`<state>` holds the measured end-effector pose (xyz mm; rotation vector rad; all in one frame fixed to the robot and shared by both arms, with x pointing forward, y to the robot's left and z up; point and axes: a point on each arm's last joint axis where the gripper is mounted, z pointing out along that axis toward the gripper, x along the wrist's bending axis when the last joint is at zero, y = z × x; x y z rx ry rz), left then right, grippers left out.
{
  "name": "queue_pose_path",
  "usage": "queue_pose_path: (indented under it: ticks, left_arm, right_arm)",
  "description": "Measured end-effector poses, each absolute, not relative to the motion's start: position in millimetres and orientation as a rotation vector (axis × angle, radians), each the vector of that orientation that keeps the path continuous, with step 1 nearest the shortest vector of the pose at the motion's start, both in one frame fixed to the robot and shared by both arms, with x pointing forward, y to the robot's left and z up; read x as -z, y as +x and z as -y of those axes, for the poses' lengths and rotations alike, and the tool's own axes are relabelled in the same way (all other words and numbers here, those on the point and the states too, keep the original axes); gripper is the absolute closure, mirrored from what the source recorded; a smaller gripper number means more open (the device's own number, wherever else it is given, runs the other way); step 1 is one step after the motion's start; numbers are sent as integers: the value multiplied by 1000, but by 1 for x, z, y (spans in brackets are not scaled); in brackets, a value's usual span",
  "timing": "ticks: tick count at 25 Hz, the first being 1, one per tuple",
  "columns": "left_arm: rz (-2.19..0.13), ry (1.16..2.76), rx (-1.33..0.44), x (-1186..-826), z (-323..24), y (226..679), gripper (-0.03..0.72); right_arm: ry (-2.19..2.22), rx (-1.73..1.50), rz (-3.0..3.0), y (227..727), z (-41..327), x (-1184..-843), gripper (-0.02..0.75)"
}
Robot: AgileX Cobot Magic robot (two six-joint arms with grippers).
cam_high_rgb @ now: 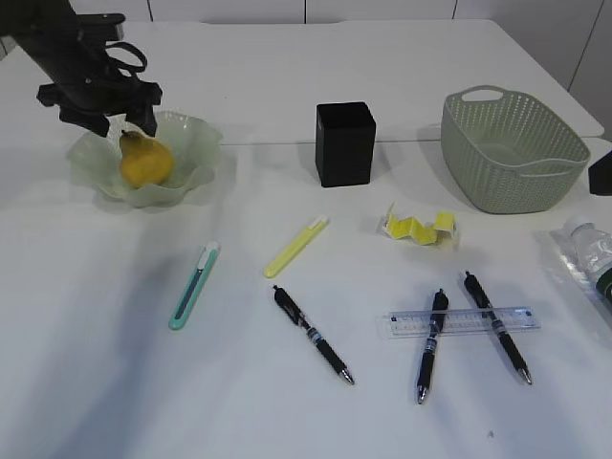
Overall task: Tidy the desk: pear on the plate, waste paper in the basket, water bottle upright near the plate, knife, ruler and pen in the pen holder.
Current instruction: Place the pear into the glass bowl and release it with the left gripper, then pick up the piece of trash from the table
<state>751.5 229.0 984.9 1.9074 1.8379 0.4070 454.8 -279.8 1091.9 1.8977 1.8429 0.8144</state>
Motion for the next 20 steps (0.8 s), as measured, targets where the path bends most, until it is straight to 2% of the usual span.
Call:
queue_pose_path:
  ticks: [10,20]
  left_arm:
    - [-1839,1951,-433,-1056,-236,719,146]
    - [-1856,2040,-377,-1100,-240,683,159]
  right_arm:
    - [1897,-815,-1842,455,280,-1092,199]
    - [1897,-815,-1842,455,280,-1092,199]
